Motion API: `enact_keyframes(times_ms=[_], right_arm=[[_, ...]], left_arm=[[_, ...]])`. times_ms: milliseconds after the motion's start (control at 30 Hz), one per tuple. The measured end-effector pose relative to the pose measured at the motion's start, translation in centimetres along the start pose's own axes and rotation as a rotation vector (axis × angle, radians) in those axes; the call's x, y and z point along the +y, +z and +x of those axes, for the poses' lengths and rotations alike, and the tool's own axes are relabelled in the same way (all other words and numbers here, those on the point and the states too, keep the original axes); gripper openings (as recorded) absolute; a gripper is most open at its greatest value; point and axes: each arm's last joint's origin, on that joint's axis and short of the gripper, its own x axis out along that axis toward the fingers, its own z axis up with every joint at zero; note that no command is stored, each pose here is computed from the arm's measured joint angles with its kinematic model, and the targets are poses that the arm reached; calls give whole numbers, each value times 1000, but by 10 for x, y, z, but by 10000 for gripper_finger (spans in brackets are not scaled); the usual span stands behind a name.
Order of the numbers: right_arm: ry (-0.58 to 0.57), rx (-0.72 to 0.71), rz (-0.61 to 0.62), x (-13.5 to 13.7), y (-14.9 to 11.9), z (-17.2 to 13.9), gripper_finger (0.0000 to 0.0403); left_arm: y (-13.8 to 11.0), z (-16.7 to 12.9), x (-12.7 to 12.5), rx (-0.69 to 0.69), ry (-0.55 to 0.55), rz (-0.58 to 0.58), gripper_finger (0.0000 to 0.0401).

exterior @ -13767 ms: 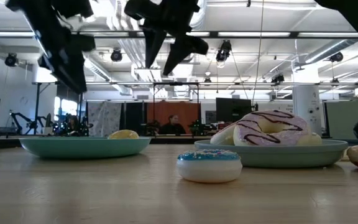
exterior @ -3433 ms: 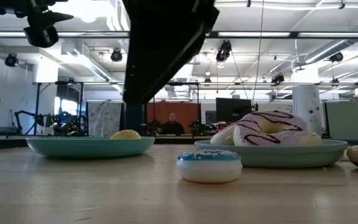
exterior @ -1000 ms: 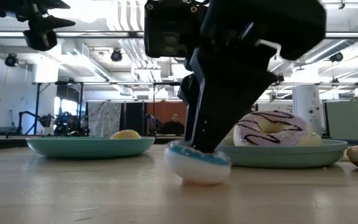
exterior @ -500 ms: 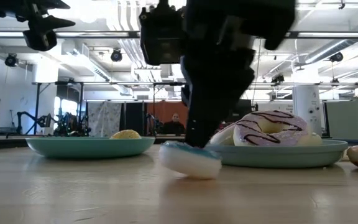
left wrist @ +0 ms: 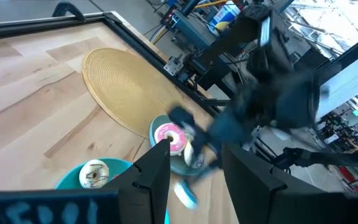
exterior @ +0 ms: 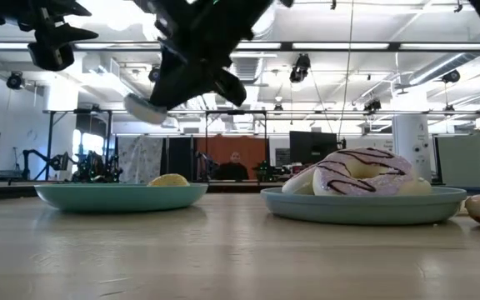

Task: Pick & Place donuts
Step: Put the small blue donut on the green plate, then put the small orange donut on the green plate

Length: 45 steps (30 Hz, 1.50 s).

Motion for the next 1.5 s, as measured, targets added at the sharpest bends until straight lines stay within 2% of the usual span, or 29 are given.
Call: enact_keyframes(times_ms=[100, 233, 300, 467, 633, 767, 900, 1100, 1200, 1267, 1400, 1500], right_arm=[[-57, -67, 137, -30, 31, 3, 13], [2, -14, 219, -61, 55, 32, 13], [16, 30, 205, -64, 60, 48, 13], [-46, 150, 132, -65, 60, 76, 13], [-96, 119, 154, -71, 57, 82, 13], [-105, 100, 120, -70, 57, 81, 15], [-76, 54, 107, -69, 60, 85, 55], [-98, 90, 130, -75, 49, 94, 165], [-103, 88, 101, -74, 50, 91, 202], [-133, 45, 47, -67, 56, 83, 212], [-192, -42, -75, -46, 71, 41, 213], [-223, 13, -116, -42, 70, 13, 208]], left_arm=[[0, -1, 0, -3, -1, 2, 119], [0, -1, -1, -8, -4, 4, 119], [0, -2, -1, -12, -7, 6, 119], [-2, -7, -3, -30, -21, 13, 119], [-5, -13, -5, -49, -34, 24, 119], [-6, -17, -6, -62, -43, 37, 119], [-7, -19, -7, -73, -49, 48, 119], [-7, -19, -7, -73, -49, 48, 119], [-7, -19, -7, -73, -49, 48, 119], [-7, -19, -7, -73, -49, 48, 119], [-7, -19, -7, -70, -46, 58, 119], [-9, -19, -6, -58, -36, 61, 119]])
